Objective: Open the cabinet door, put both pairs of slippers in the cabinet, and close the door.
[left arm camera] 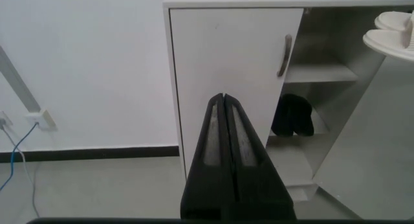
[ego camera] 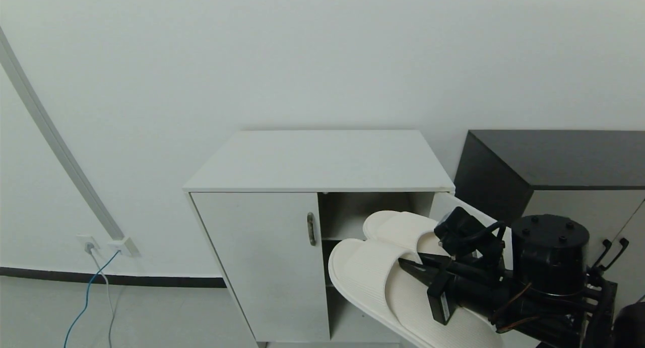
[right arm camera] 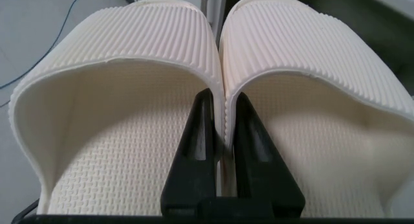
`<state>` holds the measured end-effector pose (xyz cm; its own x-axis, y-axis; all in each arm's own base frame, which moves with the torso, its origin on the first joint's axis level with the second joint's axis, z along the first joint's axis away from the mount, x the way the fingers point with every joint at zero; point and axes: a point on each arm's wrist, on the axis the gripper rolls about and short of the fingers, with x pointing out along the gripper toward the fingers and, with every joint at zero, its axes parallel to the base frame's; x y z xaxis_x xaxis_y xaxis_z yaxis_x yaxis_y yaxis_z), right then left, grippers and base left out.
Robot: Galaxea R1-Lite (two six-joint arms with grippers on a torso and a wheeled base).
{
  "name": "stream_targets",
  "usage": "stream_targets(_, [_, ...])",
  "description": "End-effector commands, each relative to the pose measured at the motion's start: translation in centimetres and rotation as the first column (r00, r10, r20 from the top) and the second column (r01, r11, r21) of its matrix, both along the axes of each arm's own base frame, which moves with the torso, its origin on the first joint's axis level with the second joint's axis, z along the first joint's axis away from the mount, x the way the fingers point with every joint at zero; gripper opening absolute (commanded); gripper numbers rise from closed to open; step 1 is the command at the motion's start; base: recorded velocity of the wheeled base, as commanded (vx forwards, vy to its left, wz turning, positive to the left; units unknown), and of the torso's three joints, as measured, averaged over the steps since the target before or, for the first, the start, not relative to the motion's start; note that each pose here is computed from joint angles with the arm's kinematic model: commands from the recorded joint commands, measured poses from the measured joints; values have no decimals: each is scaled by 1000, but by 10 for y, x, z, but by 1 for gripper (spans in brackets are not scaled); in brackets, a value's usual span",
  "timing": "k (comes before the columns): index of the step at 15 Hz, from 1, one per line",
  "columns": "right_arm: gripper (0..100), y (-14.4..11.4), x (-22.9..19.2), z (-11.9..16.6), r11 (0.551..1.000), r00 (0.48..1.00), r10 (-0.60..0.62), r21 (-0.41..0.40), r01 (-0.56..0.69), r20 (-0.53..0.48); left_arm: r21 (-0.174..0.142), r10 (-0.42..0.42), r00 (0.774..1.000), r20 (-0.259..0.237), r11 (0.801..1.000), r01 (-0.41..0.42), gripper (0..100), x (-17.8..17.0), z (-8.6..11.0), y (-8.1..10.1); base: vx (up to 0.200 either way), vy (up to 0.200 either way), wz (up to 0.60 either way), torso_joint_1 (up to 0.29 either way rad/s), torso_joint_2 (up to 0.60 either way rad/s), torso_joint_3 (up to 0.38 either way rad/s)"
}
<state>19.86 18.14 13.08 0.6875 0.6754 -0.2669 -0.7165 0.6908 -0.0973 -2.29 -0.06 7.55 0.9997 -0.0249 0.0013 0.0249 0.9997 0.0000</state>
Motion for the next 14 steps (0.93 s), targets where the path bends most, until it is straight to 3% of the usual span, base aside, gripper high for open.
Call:
stream_targets(1, [0,0,0,-1,1000,1000,3,-2,-3,-2,0,0,1000,-1,1000,0,0,0,0,0,0,0,0,-212,544,320])
stream_targets(14, [0,1,-1,-2,1000,1000,8,-7,-8,-6,0,0,1000,-1,1000,0,0,0,0,0,0,0,0,-180,503,323])
